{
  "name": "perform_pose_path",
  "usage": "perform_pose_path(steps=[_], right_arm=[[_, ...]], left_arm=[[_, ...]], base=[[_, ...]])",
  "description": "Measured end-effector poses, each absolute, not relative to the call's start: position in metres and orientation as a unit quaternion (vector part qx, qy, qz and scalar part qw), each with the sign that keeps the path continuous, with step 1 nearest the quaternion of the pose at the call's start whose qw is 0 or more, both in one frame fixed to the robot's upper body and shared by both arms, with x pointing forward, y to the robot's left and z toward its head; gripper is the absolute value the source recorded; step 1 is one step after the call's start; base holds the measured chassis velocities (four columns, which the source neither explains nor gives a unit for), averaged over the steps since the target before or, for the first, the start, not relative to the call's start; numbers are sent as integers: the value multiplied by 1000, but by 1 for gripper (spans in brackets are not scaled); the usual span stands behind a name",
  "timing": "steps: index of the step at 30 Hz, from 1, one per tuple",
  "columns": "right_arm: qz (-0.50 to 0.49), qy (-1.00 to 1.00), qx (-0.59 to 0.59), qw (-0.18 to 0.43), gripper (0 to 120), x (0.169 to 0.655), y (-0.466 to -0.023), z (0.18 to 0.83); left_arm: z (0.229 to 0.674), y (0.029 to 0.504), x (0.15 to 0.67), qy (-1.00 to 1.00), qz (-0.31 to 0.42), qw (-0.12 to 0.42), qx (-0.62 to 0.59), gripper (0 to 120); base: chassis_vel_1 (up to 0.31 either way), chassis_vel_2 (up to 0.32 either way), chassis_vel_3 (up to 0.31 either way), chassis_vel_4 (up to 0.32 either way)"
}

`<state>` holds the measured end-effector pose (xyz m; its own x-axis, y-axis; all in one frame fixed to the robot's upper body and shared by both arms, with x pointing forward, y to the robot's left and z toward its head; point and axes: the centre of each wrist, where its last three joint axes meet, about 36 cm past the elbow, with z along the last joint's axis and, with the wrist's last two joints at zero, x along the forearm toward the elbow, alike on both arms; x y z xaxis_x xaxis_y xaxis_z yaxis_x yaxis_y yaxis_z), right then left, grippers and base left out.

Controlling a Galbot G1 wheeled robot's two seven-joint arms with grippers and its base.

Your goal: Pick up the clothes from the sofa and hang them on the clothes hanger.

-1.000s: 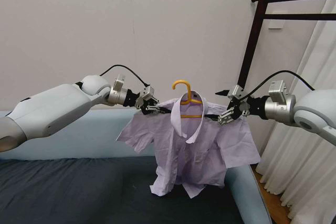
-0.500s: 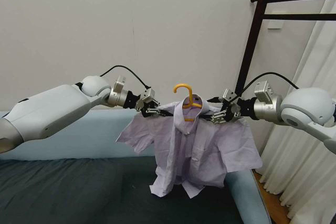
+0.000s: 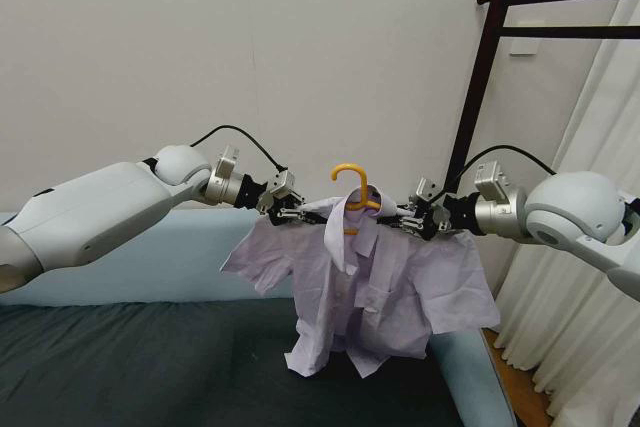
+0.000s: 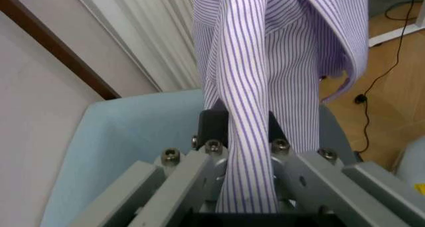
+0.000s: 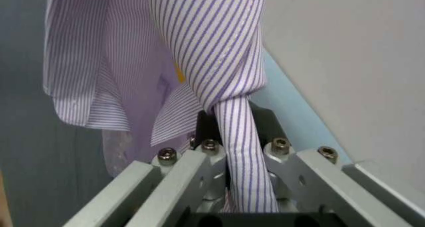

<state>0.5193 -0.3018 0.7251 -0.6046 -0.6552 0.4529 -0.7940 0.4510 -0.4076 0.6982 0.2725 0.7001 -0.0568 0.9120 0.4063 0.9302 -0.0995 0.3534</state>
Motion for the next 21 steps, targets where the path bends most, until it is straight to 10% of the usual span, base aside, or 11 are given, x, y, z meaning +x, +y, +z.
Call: perform_pose_path(steps=[21], right_arm=[[186, -902, 355, 163, 2, 513, -294, 756]], left_arm=[[714, 284, 694, -743, -362, -103, -554, 68]], base=[[0, 0, 0, 0]])
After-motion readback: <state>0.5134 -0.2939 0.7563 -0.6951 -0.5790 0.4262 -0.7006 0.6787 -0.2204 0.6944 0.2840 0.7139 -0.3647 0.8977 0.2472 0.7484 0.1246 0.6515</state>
